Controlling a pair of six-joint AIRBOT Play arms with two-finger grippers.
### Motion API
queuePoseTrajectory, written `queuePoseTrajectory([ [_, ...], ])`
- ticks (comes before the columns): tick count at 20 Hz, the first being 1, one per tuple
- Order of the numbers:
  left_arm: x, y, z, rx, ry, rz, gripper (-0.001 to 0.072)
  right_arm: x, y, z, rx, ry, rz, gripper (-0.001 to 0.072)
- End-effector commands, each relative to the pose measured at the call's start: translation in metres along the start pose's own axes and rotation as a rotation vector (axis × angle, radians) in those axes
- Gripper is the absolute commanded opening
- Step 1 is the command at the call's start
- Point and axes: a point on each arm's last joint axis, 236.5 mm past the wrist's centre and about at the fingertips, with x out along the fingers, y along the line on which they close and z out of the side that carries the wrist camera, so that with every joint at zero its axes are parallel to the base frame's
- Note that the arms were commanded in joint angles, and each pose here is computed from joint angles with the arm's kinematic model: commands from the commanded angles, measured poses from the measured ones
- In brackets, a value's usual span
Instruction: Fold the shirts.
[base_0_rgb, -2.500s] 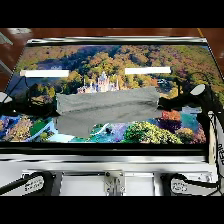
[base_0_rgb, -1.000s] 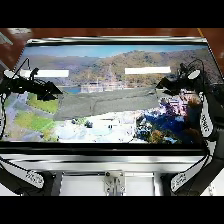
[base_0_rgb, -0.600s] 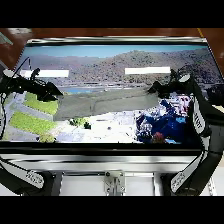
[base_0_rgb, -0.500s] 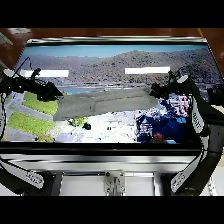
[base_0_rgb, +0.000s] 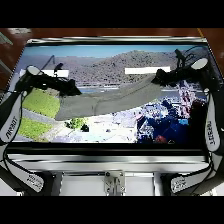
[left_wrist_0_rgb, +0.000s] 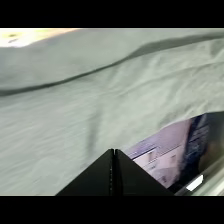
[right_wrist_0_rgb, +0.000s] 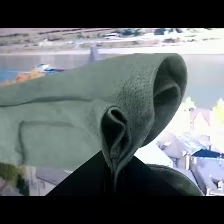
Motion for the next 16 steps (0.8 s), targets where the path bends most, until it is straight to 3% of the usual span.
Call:
queuePoseTrajectory([
  [1, 0.073, -0.072, -0.02, 0.081, 0.02, -0.077, 0.004, -0.059, 0.054, -0.019, -0.03, 0.024, 0.039, 0.0059],
  [3, 0.111, -0.096, -0.043, 0.089, 0.059, -0.086, 0.004, -0.084, 0.074, -0.029, -0.025, 0.027, 0.048, 0.0059],
  [10, 0.184, -0.183, -0.084, -0.057, 0.08, -0.323, 0.0039, -0.136, 0.112, -0.05, -0.022, 0.001, 0.058, 0.0059],
  [14, 0.208, -0.187, -0.116, -0.134, 0.191, -0.376, 0.0038, -0.139, 0.118, -0.05, -0.018, -0.014, 0.061, 0.0059],
  [16, 0.19, -0.176, -0.084, -0.152, 0.117, -0.376, 0.0034, -0.135, 0.125, -0.045, -0.027, -0.038, 0.068, 0.0059],
])
